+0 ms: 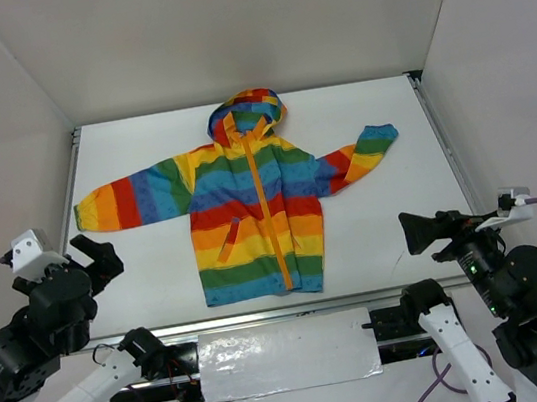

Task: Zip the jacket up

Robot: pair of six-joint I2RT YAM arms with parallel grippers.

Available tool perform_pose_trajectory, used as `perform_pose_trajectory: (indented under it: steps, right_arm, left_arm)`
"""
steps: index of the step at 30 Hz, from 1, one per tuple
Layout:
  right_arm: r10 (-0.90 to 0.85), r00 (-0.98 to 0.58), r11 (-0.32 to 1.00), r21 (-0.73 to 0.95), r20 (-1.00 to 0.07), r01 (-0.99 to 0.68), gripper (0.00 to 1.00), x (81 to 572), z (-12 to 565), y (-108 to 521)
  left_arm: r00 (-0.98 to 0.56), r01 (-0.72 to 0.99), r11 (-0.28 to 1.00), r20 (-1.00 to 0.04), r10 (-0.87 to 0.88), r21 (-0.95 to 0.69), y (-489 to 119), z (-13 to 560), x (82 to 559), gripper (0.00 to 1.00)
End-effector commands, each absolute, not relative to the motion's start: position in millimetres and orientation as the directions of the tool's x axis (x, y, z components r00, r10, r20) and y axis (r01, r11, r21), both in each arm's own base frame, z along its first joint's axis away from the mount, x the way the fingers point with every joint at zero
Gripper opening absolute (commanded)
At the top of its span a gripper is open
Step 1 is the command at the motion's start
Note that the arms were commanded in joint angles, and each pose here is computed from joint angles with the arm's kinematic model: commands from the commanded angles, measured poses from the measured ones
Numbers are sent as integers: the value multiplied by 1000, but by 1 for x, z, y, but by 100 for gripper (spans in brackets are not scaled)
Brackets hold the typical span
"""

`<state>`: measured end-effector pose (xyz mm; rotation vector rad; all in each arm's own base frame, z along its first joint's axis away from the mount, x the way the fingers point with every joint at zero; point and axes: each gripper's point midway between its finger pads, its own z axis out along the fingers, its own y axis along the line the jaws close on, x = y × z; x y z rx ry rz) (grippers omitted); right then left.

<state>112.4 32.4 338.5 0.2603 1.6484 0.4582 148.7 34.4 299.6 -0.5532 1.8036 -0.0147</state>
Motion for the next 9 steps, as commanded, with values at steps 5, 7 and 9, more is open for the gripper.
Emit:
perform_pose_trajectory:
  steps: [5,7,9]
  right_arm:
    - [420,-144,893,436,-896,-106,100,116,336,35]
    - [427,-153,890,444,-891,-103,100,117,336,36]
    - [427,-148,890,443,-892,-105,100,117,336,36]
  left_arm:
    - [-176,-334,893,-910,-375,-303,31,304,153,99]
    - [-175,-331,894,-911,-374,-303,30,303,153,99]
    - [-176,-331,894,-911,-373,-302,30,302,153,99]
